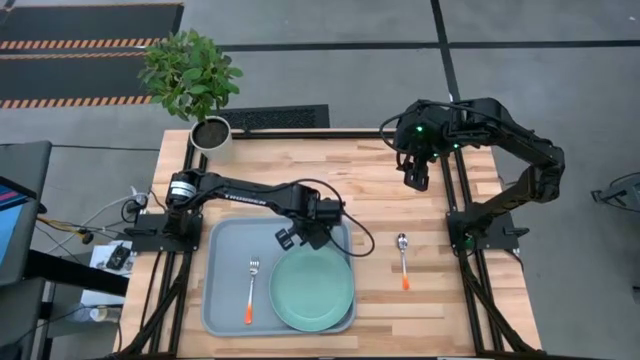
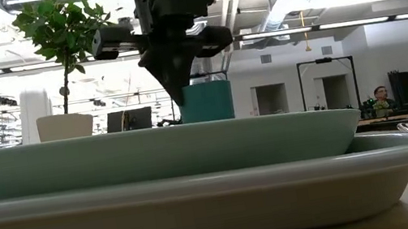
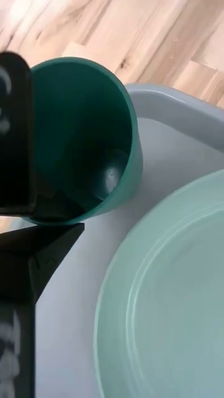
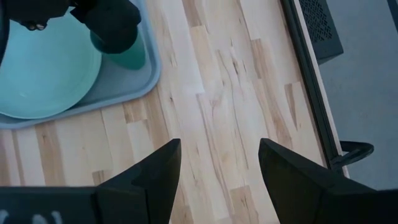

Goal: Pick and place plate/cup/fork/spoon on tray
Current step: Adjust the green cup, then put the orange spoon to the left side of the orange fork on the blue serving tray

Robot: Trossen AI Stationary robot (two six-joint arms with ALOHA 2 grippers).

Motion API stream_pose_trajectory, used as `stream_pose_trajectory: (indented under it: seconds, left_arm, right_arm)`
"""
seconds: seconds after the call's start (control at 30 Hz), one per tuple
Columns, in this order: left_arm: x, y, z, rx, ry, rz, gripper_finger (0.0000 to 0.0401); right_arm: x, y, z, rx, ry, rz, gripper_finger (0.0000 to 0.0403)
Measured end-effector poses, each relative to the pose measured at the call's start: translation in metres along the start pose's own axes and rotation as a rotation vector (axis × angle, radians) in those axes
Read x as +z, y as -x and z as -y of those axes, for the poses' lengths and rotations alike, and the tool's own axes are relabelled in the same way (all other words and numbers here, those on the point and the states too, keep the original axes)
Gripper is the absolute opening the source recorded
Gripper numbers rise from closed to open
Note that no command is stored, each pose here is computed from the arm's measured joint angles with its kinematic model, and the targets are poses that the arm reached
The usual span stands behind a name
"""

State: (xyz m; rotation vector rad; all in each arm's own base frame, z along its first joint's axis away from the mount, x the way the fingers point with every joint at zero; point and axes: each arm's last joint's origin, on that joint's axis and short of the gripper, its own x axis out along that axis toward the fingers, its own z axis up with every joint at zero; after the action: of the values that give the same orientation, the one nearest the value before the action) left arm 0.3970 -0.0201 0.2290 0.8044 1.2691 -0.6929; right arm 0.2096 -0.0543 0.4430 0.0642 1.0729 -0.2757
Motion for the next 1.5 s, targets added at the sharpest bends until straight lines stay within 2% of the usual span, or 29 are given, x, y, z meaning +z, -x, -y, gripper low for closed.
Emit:
stream_pose_trajectory:
  seconds: [0.1,0.43,0.53,0.63,0.8,0.93,1.1,1.27,1.4,1.5]
  left_arm:
    - [0.001,0.000,-0.001,0.007,0.020,0.006,0.0023]
    - [0.000,0.000,-0.003,0.026,0.047,0.004,0.0124]
    - [-0.001,0.007,-0.007,0.034,0.102,0.020,0.0145]
    - [0.000,0.020,-0.014,0.056,0.152,0.061,0.0159]
    - [0.001,0.040,-0.019,0.067,0.163,0.079,0.0165]
    - [-0.001,0.059,-0.017,0.020,0.241,0.072,0.0165]
    - [-0.011,0.087,-0.016,-0.066,0.402,0.083,0.0165]
    - [-0.029,0.117,-0.017,-0.155,0.552,0.101,0.0165]
    - [-0.044,0.147,-0.014,-0.087,0.601,0.167,0.0165]
    - [-0.059,0.175,-0.007,0.018,0.618,0.186,0.0165]
  right_arm:
    - [0.000,0.000,0.000,0.000,0.001,0.000,0.0240]
    - [0.000,0.000,0.000,0.000,0.008,0.000,0.0240]
    - [0.000,0.000,0.000,0.000,0.008,0.000,0.0240]
    - [0.000,0.000,0.000,0.000,0.008,0.000,0.0240]
    - [-0.001,0.000,0.000,0.000,0.007,-0.009,0.0240]
    - [-0.006,0.000,0.000,0.000,-0.087,-0.036,0.0240]
    - [-0.037,-0.004,-0.001,-0.009,-0.244,-0.085,0.0240]
    - [-0.078,-0.039,-0.006,-0.015,-0.424,-0.121,0.0240]
    - [-0.109,-0.082,-0.012,0.058,-0.457,-0.200,0.0240]
    - [-0.123,-0.115,-0.017,0.154,-0.478,-0.277,0.0240]
